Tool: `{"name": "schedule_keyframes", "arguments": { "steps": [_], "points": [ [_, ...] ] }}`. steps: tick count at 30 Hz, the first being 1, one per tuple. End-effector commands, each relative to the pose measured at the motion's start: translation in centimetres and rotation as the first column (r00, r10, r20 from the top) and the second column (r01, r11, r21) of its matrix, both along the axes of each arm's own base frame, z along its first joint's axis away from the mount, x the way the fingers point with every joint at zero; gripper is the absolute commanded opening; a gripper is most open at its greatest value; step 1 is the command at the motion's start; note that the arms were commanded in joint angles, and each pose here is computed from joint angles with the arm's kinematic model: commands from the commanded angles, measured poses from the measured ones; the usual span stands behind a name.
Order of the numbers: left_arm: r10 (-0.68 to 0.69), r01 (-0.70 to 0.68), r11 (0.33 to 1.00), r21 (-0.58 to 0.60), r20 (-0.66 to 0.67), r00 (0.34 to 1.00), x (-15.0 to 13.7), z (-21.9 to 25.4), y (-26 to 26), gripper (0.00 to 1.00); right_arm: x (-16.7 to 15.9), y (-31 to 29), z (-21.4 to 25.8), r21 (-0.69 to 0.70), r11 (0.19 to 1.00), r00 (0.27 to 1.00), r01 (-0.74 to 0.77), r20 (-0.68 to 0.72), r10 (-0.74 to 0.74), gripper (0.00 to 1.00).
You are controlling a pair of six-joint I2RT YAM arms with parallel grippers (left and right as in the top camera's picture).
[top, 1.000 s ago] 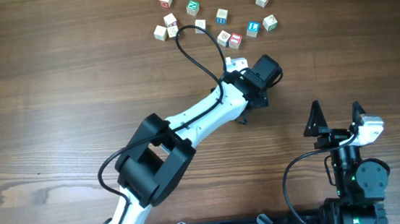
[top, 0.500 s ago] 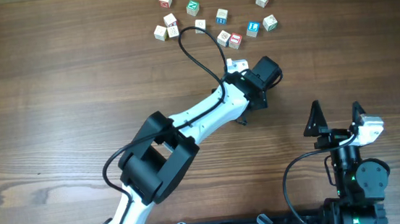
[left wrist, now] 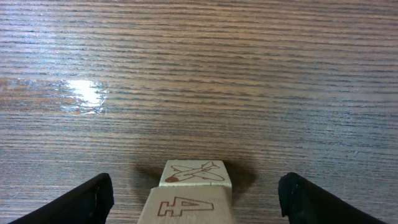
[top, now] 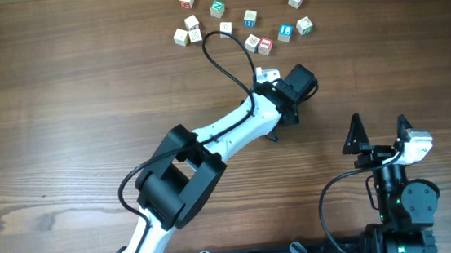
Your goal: Form a tower
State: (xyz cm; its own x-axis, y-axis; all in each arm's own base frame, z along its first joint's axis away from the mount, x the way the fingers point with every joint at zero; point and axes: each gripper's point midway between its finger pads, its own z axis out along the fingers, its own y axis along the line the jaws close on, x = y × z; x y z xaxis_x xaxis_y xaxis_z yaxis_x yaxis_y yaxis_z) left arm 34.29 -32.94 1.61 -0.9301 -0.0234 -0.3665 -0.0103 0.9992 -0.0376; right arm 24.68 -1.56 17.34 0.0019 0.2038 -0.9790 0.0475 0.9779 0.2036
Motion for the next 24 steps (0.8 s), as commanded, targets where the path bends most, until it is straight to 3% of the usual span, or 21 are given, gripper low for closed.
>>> {"name": "schedule_keyframes", "arguments": {
  "steps": [1,6,20,24],
  "points": [
    [-0.014,0.015,1.0,0.013,-0.02,1.0,-0.46,-0.95,0.01,0.84,-0.01,0.36,0.15,0.005,1.0,1.0,-0.019,0.008,0.019,1.0],
    [-0.018,0.018,1.0,0.004,-0.032,0.999,-0.62,-1.07,-0.14,0.78,-0.01,0.36,0.15,0.005,1.0,1.0,-0.019,0.008,0.019,1.0],
    [-0.018,0.018,1.0,0.008,-0.035,0.999,-0.69,-1.3,-0.07,0.77,-0.01,0.36,0.15,0.005,1.0,1.0,-0.019,0.008,0.019,1.0],
    [-0.018,0.018,1.0,0.006,-0.033,0.999,-0.65,-1.28,-0.11,0.68,-0.01,0.36,0.15,0.005,1.0,1.0,-0.019,0.008,0.019,1.0]
  ]
}}
